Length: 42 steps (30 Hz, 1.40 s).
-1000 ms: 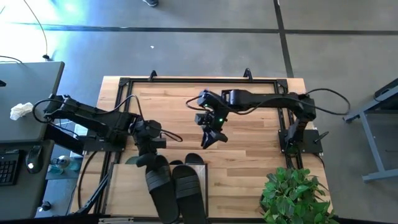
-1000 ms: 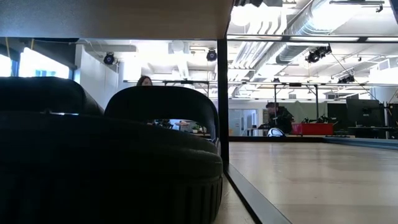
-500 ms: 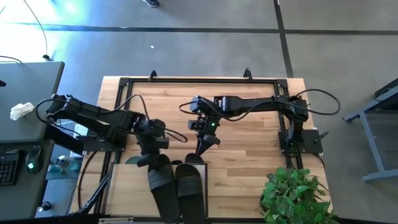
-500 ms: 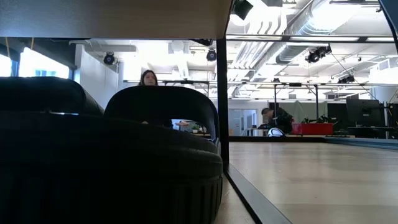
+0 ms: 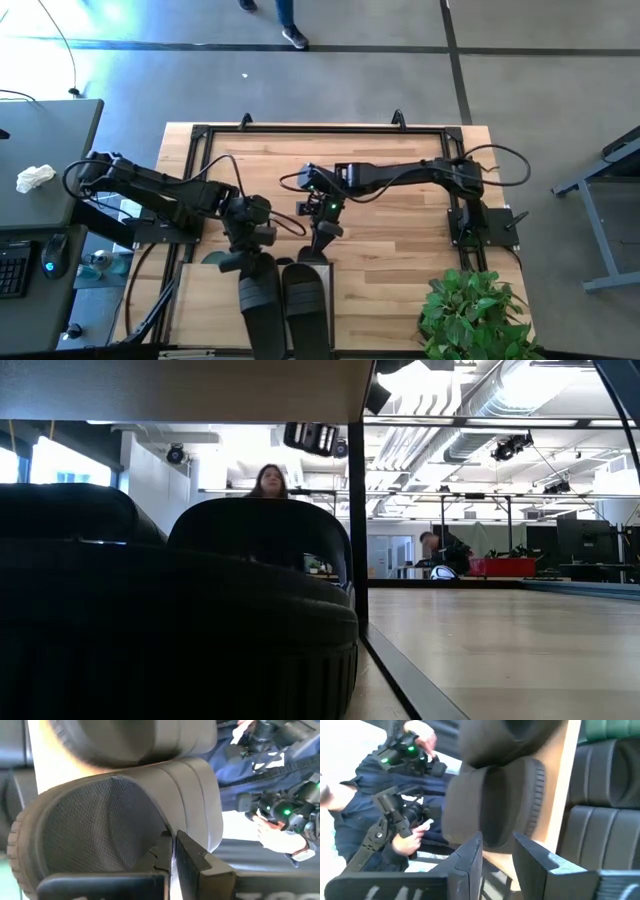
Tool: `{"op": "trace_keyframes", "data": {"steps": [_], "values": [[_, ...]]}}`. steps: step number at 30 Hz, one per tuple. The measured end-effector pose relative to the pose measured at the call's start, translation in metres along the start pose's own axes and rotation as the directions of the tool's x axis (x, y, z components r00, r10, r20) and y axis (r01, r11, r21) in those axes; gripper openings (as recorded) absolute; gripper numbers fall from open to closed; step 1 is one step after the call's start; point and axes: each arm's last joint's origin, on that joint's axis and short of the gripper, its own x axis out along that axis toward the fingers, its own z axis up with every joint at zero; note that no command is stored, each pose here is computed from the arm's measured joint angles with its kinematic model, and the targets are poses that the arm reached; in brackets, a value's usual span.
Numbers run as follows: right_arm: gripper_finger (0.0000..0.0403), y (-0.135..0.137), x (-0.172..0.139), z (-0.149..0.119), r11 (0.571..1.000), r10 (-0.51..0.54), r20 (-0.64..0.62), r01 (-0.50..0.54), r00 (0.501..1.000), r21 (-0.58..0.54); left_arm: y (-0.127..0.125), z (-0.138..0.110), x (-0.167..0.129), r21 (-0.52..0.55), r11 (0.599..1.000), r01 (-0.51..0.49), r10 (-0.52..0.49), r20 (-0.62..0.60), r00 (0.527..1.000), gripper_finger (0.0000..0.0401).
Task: Pick and place slides into the shelf
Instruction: Adjust the black slipper on the shelf
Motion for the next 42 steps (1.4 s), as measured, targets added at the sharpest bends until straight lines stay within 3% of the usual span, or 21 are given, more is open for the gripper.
{"op": "trace_keyframes", "data": {"steps": [6,12,22,42], "values": [[0.0094,-0.005,0.002,0.000,1.000,-0.014,-0.001,0.014,1.000,-0.010,-0.009,0.013,-0.001,0.056,0.998,0.001,-0.002,0.020,1.000,0.0000],[0.0094,-0.005,0.002,-0.001,1.000,-0.016,-0.002,0.016,1.000,0.002,0.000,0.014,0.008,0.011,1.000,-0.004,0.005,-0.074,0.997,0.0000],[0.0094,-0.012,-0.008,0.000,0.995,-0.092,0.030,0.091,0.995,0.030,-0.005,0.031,0.014,0.074,0.996,0.046,-0.038,-0.113,0.993,0.0000],[0.0094,-0.010,-0.031,0.003,0.985,-0.171,0.097,0.173,0.980,-0.009,0.000,0.033,0.020,0.068,0.995,0.072,-0.059,-0.166,0.984,0.0000]]}}
